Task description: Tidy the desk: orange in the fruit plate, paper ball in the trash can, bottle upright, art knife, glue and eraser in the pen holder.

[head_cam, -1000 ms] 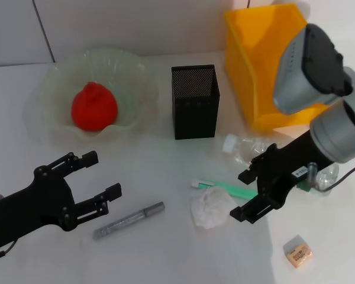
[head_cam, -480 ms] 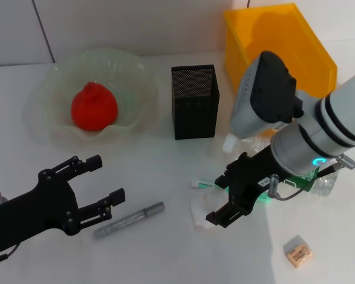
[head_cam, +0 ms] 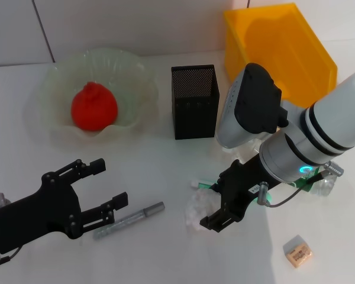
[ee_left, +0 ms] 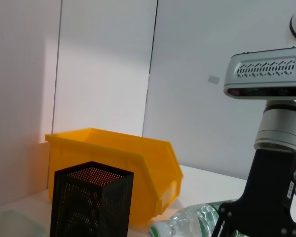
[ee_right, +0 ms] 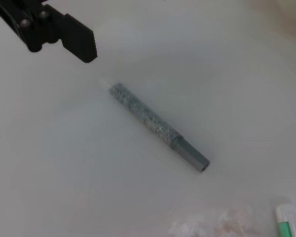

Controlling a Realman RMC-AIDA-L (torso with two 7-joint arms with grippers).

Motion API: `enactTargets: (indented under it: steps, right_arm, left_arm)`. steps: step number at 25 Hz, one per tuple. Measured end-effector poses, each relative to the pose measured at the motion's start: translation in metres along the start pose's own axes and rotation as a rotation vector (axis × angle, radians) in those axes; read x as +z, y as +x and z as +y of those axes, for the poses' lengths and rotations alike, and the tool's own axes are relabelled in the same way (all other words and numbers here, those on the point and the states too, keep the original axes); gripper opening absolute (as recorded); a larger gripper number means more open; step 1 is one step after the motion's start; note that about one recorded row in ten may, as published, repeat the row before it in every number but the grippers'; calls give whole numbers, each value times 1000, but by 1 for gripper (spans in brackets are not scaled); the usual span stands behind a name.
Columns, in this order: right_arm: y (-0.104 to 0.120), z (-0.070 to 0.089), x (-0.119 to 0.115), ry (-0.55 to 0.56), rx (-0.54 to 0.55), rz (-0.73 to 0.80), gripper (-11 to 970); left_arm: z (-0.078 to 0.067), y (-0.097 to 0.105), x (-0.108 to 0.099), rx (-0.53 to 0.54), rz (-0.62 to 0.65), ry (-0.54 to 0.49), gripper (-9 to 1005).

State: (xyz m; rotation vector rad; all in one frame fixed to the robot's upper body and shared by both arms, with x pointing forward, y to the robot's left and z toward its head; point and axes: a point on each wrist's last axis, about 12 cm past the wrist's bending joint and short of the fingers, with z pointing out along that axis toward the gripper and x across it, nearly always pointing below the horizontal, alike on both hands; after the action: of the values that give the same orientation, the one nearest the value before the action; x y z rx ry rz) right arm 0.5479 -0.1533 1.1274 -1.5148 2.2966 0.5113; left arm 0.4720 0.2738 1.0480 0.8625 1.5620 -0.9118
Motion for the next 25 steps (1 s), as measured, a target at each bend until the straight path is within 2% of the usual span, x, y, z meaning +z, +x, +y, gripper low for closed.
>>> enactTargets:
  steps: [5, 10, 11, 12, 15, 16, 18, 19, 20, 21, 22, 25]
  right_arm:
    - [2, -1, 2, -3, 8, 7, 734]
    - [1, -2, -3, 7, 17, -14, 516]
    - [-1, -3, -13, 30, 36, -45, 508]
    - [-1, -3, -13, 30, 36, -45, 501]
    - [-1, -10, -39, 83, 75, -115, 478]
    - [1, -17, -65, 141, 111, -178, 471]
    - [6, -26, -92, 221, 164, -243, 456]
    - [6, -26, -92, 221, 164, -243, 449]
    - [9, -31, -105, 261, 190, -274, 442]
    - [18, -41, -127, 336, 242, -337, 434]
    - [18, -41, -127, 336, 242, -337, 427]
    - [30, -54, -148, 438, 288, -411, 412]
  left_arm:
    - [0, 0, 0, -1, 1, 1, 812]
    - [-1, 1, 0, -5, 1, 1, 813]
    - [-1, 1, 0, -7, 2, 0, 813]
    - [-1, 1, 0, -7, 2, 0, 813]
    - [0, 1, 0, -7, 2, 1, 813]
    - [0, 1, 0, -6, 2, 2, 813]
    - [0, 1, 1, -6, 2, 4, 813]
    - [0, 1, 1, -6, 2, 4, 813]
    - [0, 1, 1, -6, 3, 4, 813]
    - [0, 1, 1, -6, 3, 6, 812]
    - [0, 1, 1, -6, 3, 6, 812]
    - [-1, 1, 2, -5, 6, 14, 812]
